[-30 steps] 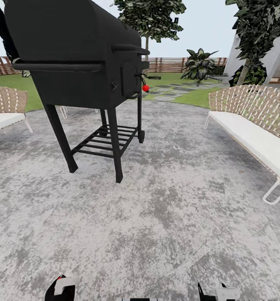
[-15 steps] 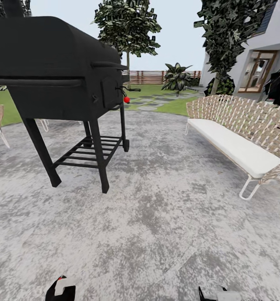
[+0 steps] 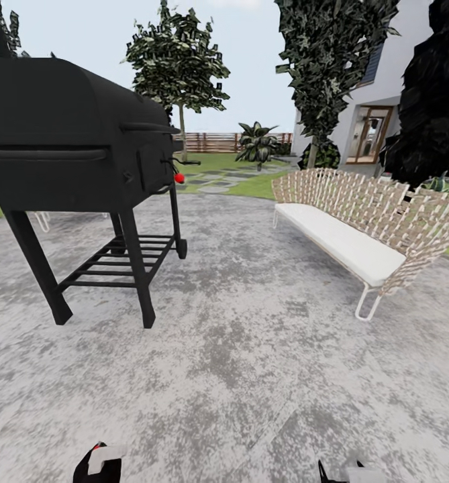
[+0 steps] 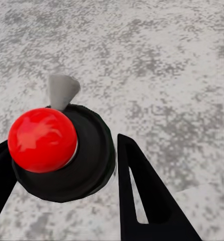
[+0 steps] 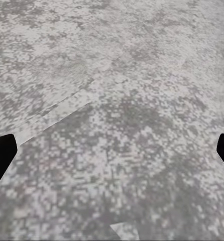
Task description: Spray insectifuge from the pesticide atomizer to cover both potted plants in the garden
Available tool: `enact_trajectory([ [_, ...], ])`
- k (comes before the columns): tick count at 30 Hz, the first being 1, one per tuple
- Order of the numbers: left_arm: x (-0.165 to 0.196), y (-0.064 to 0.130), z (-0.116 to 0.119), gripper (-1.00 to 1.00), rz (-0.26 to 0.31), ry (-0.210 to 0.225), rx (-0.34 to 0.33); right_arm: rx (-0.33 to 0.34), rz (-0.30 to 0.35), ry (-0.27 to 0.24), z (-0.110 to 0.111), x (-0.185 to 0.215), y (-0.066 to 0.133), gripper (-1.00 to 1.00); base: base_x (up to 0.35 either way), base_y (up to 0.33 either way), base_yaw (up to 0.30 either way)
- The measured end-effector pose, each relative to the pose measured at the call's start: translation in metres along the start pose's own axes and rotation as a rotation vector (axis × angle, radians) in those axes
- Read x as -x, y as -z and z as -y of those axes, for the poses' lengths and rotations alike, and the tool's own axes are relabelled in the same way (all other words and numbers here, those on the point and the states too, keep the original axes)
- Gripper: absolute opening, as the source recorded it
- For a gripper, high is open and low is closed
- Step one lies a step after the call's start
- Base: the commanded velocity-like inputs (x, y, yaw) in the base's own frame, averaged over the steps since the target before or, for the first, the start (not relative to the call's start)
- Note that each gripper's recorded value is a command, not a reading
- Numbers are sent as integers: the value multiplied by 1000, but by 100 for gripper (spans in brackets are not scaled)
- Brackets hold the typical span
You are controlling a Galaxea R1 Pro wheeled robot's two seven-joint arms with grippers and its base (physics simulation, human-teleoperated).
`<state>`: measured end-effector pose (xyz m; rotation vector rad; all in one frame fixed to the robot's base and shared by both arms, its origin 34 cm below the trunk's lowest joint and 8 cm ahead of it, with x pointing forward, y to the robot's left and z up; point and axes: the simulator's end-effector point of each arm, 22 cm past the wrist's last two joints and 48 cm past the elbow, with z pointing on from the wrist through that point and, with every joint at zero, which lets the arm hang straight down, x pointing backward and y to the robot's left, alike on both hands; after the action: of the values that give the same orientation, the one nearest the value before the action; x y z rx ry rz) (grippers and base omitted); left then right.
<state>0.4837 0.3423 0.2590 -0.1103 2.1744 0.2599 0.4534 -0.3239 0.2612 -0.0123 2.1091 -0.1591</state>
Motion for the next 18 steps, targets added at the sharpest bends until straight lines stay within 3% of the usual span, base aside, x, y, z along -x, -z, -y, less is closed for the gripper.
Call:
enact_trajectory([
  [18, 38, 12, -3, -100, 10, 2, -1, 0, 12, -2, 3, 39, 9, 100, 0, 0, -4],
])
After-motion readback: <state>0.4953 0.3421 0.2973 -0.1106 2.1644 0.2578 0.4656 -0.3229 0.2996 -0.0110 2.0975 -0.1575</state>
